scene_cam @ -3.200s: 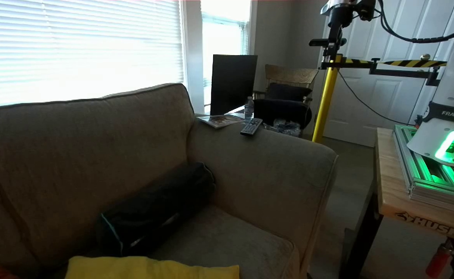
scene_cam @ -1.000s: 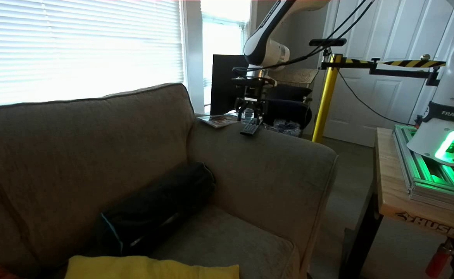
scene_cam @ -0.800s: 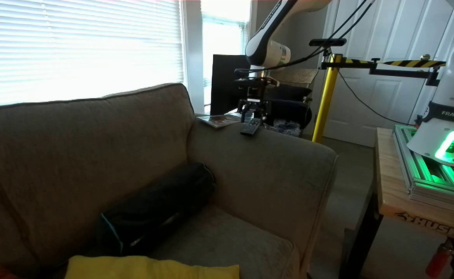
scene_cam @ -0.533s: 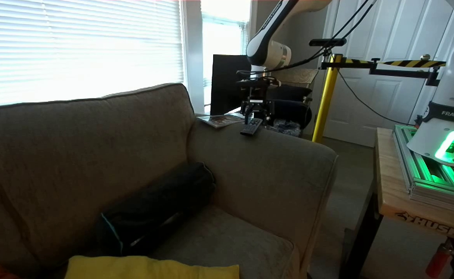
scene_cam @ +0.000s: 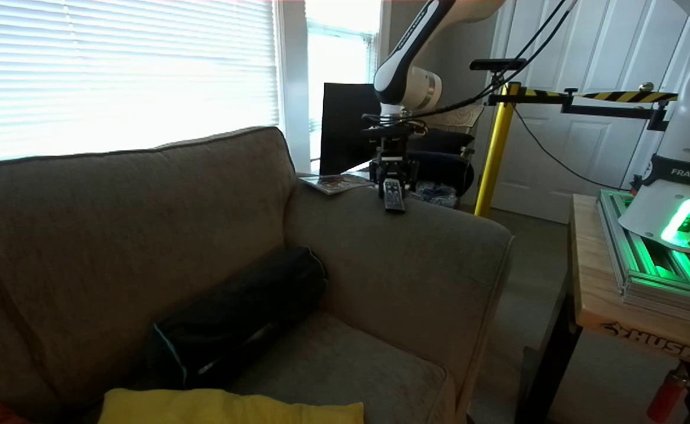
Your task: Take the remote controller off of the armrest and put it on the table
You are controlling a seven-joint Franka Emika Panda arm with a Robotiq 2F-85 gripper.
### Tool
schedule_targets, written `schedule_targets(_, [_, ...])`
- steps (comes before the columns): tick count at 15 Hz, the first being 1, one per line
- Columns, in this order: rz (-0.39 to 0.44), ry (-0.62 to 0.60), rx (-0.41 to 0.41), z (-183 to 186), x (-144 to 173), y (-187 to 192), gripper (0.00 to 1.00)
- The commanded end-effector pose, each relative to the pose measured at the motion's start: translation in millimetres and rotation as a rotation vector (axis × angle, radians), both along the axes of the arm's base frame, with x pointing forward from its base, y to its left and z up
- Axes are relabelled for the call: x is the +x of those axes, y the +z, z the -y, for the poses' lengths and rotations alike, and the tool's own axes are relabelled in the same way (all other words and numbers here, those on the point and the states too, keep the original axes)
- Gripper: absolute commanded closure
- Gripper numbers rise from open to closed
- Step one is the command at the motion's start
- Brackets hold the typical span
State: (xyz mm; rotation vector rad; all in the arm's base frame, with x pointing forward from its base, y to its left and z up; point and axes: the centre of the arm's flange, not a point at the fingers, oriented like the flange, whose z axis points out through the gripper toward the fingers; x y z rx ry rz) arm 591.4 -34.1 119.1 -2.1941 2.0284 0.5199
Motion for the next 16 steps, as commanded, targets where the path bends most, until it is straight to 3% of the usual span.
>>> schedule_targets(1, [-0.027, 0.051, -0.002, 2, 10, -11, 0.22])
schedule_targets(5, [-0.043, 0.063, -0.01, 3, 16, -10, 0.02])
schedule_targets(9, [-0.069, 0.09, -0.023, 9, 21, -3, 0.0])
schedule_targets(11, [-0.078, 0.101, -0.028, 14, 24, -3, 0.27])
schedule_targets(16, [-0.097, 0.12, -0.032, 20, 28, -9, 0.63])
